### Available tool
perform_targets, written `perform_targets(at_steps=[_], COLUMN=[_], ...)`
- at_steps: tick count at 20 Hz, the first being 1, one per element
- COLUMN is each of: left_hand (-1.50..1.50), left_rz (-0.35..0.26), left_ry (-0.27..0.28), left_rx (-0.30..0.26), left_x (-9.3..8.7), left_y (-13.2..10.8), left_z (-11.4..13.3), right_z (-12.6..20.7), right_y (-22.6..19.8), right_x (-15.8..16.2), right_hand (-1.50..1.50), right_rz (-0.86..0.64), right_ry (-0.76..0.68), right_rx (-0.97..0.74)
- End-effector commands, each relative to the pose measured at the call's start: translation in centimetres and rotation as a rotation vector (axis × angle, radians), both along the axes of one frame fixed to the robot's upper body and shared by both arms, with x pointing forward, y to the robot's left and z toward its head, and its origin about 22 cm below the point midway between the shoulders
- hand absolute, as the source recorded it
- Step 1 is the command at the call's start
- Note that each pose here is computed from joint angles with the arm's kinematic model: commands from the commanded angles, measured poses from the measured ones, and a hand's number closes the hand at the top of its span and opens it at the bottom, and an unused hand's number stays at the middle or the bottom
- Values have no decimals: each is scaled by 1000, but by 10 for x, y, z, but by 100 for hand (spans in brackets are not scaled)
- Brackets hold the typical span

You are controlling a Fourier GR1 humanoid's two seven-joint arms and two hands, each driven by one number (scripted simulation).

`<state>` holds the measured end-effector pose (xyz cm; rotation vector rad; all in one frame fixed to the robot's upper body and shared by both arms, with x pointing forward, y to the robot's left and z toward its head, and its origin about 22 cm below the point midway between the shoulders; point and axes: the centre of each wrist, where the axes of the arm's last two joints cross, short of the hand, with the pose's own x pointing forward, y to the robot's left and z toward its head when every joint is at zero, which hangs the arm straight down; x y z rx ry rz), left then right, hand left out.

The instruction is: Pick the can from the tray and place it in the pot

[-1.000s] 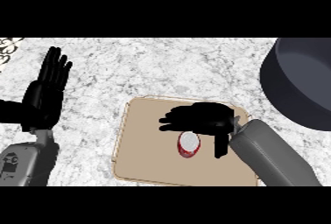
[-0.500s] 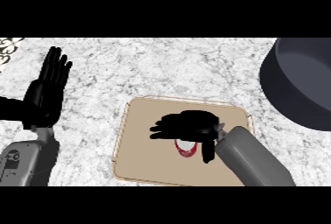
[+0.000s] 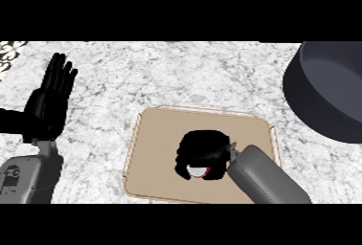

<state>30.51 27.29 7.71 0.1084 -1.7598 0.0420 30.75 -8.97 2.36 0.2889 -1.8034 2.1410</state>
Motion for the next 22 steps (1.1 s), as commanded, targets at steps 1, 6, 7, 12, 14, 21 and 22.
perform_targets(at_steps=[1,6,7,12,14,21,22], left_hand=[0,0,0,0,0,0,0], left_rz=[10,16,14,30,38,82,95], left_ry=[1,-16,-4,-6,7,28,17], left_rx=[4,-12,-7,10,13,-9,7], left_x=[4,13,1,2,-6,-12,-16], left_y=[-10,-4,-15,-14,3,13,23], left_z=[-11,7,1,-10,-5,-9,-6], right_z=[-29,12,16,15,14,39,49], right_y=[-5,-10,3,-54,-38,-91,-107], right_x=[-13,-21,-17,-41,-69,-147,-149], right_hand=[150,150,150,150,150,150,150], right_rz=[38,-35,-54,-199,-343,-679,-736], right_ry=[19,-42,-99,-128,-117,-211,-282], right_rx=[-19,56,73,147,149,231,245])
